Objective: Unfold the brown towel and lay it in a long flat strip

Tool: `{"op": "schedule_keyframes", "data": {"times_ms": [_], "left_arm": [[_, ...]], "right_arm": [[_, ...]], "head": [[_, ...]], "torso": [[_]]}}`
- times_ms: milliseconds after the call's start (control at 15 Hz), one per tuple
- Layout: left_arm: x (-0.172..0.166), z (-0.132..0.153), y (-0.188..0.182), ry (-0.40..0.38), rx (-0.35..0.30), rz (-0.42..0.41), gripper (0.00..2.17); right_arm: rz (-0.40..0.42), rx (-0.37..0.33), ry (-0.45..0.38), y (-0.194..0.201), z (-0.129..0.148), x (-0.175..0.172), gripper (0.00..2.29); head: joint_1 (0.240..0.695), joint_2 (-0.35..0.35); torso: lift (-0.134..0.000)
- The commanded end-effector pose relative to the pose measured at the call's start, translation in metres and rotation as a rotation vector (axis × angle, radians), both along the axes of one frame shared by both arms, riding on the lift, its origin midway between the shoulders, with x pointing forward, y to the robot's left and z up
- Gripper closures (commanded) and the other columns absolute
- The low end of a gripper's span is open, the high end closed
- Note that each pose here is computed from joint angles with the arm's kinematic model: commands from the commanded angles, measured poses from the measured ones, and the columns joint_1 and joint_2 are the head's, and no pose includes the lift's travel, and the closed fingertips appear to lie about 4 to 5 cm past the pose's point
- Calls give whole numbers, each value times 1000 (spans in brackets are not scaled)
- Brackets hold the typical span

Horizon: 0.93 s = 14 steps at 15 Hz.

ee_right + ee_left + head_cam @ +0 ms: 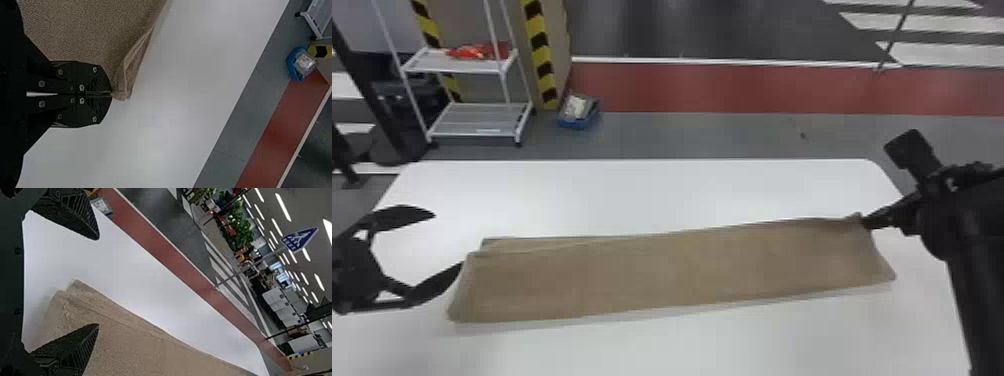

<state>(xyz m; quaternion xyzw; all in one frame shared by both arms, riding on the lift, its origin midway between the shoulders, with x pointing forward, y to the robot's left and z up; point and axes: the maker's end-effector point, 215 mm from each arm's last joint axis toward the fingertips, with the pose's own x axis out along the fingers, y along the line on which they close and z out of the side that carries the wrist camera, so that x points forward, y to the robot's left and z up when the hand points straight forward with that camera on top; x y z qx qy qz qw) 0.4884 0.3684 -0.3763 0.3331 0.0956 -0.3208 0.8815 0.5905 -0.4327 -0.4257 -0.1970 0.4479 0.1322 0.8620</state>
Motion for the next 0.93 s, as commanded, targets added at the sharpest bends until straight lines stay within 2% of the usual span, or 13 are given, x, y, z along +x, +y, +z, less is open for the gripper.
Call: {"op": "schedule_keyframes", "data": {"times_ms": [0,67,133,400,533,667,733,867], "left_arm": [[1,1,-1,-4,3,-6,103],[1,1,-2,-5,1,-6,103],[1,3,-2,-8,-2,-5,103],[-2,14,6,-36,-34,10,103],[-4,25,12,-73,-87,40,103],[-7,37,25,-95,-210,113,100],[-7,44,31,-115,-287,168,93],[-11,50,44,-122,-466,303,80]], "right_arm": [[-61,0,2,-13,-4,-7,1109],[-86,10,-17,-19,-5,-11,363],[-82,29,-57,-16,4,-9,-2],[-141,87,-230,-16,49,-6,46],[-202,199,-305,-1,70,-25,56],[-185,253,-393,45,83,-49,56],[-178,306,-438,75,89,-63,60],[-146,342,-490,105,102,-89,80]], "head": [[695,-63],[695,-67],[695,-74],[695,-84],[695,-82],[695,-68],[695,-52],[695,-3]], "torso": [[-116],[-116],[-116],[-116],[-116],[-116],[-116],[-116]]}}
